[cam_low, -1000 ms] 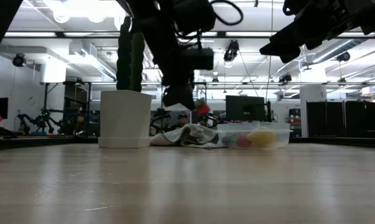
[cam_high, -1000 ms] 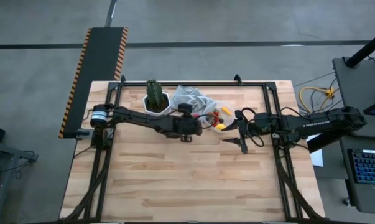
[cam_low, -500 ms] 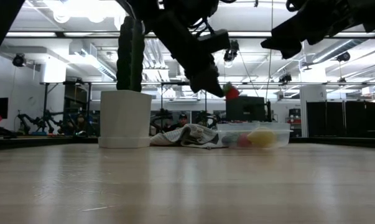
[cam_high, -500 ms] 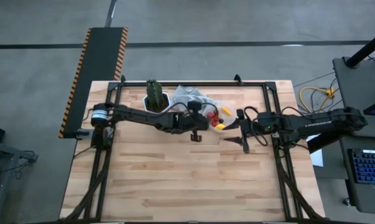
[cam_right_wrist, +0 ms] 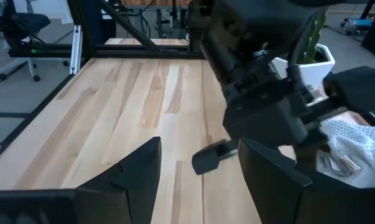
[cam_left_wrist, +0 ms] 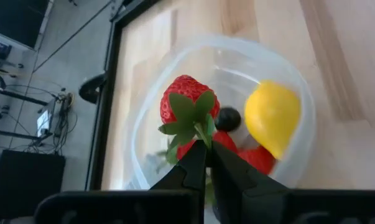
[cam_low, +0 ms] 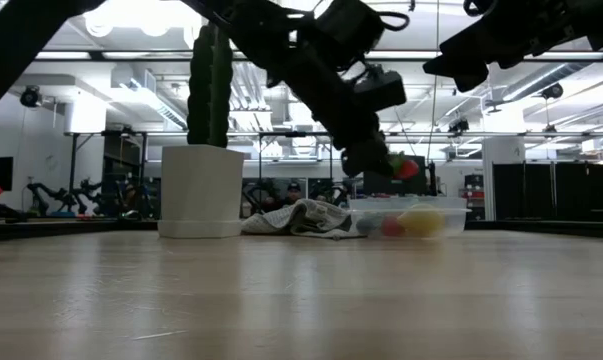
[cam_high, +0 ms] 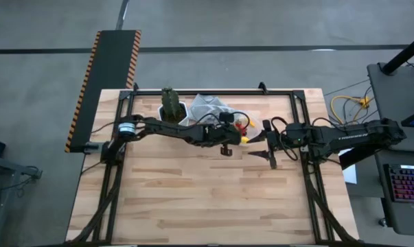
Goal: Pick and placing Produce into tupperware
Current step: Put the strawberry into the transparent bin
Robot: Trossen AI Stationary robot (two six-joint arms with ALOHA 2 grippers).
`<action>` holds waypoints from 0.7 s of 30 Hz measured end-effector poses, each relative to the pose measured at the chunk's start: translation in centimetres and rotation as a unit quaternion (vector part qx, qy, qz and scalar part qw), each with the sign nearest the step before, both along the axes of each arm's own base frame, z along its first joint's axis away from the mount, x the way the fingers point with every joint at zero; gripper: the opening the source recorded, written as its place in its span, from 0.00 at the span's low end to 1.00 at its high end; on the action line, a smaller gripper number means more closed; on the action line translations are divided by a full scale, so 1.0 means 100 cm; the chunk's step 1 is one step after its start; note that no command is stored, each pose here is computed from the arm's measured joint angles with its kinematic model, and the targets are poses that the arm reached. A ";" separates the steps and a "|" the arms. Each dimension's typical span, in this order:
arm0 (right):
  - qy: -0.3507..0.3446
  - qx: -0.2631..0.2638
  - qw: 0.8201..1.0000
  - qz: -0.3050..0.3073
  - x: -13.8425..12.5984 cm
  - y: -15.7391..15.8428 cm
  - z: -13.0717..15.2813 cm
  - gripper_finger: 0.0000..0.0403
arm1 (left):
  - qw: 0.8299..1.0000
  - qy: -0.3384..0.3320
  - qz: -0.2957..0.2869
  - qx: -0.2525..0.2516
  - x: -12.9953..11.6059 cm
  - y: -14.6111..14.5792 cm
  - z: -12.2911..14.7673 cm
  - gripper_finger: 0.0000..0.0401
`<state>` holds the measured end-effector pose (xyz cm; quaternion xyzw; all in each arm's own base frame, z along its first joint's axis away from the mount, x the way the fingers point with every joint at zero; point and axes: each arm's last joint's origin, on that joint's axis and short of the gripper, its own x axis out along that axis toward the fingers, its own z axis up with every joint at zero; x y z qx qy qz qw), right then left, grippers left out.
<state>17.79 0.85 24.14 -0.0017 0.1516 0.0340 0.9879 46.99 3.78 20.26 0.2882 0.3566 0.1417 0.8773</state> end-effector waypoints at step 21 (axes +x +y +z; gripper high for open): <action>0.007 0.000 1.000 0.000 -0.001 0.000 -0.001 0.52 | 0.999 0.011 -0.025 -0.029 0.014 0.012 -0.017 0.00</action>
